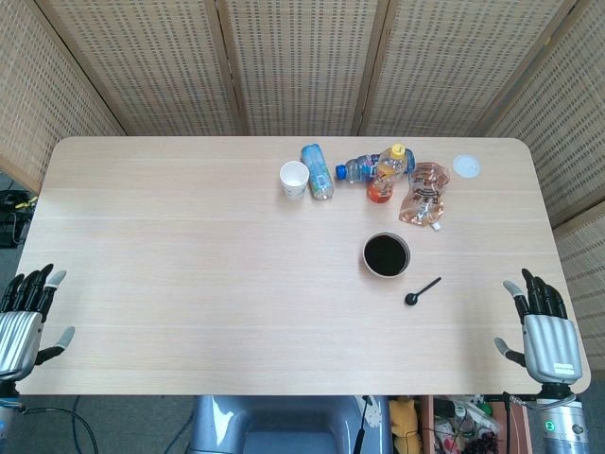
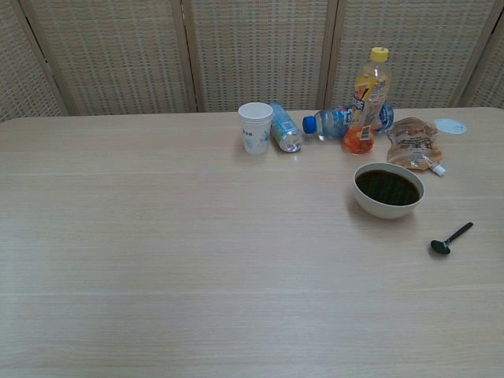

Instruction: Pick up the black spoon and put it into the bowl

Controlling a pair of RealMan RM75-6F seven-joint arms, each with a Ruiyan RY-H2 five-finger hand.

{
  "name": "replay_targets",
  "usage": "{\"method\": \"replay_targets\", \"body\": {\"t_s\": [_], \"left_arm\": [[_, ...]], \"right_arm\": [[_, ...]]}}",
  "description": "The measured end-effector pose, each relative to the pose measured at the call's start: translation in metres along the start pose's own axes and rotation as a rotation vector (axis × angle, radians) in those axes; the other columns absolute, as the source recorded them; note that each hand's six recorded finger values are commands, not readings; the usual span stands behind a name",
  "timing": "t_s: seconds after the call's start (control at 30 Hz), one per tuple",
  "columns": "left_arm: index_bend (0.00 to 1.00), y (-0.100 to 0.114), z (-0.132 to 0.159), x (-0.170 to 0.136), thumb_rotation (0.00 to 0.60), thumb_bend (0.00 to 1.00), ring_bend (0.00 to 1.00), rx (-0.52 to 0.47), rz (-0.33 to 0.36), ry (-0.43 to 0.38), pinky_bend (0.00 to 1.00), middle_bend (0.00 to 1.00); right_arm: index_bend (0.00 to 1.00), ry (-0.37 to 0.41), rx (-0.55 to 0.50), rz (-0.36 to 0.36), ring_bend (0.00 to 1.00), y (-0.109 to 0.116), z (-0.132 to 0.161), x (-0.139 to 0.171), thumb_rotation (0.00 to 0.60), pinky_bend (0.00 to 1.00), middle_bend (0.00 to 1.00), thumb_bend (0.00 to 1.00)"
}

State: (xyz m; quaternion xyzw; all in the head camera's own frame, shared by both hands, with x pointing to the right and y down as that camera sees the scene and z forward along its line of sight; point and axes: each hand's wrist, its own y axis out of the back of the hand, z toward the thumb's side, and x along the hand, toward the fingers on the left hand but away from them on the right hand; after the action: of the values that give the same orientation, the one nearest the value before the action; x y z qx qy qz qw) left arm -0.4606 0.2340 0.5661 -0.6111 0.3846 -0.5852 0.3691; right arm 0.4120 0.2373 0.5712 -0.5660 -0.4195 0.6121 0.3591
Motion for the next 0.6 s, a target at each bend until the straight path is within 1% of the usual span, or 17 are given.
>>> {"method": "replay_targets", "body": {"t_s": [0.33, 0.43, 0.5, 0.6], "left_arm": [[0.00, 0.0019, 0.0014, 0.0012, 0.600, 0.32, 0.00, 0.010, 0.002, -0.003, 0.00, 0.00], [0.00, 0.0041, -0.0002, 0.0004, 0.600, 0.32, 0.00, 0.016, 0.008, 0.002, 0.00, 0.00], [0.00, 0.0057, -0.0014, 0.0002, 0.600, 0.32, 0.00, 0.021, 0.012, 0.004, 0.00, 0.00], [0.00, 0.0084, -0.0028, 0.0003, 0.600, 0.32, 0.00, 0.027, 0.019, 0.007, 0.00, 0.00]], "right_arm": [[0.17, 0.000, -0.022, 0.006, 0.02, -0.0010, -0.0007, -0.0011, 0.600, 0.14, 0.13, 0.17], [0.17, 0.003, -0.033, 0.005, 0.06, -0.0002, -0.0005, -0.0013, 0.600, 0.15, 0.16, 0.17], [0.17, 0.007, -0.042, 0.003, 0.11, 0.0009, -0.0004, -0.0017, 0.600, 0.19, 0.19, 0.17], [0.17, 0.021, -0.051, 0.001, 0.22, 0.0032, 0.0008, -0.0038, 0.600, 0.34, 0.27, 0.17]]}}
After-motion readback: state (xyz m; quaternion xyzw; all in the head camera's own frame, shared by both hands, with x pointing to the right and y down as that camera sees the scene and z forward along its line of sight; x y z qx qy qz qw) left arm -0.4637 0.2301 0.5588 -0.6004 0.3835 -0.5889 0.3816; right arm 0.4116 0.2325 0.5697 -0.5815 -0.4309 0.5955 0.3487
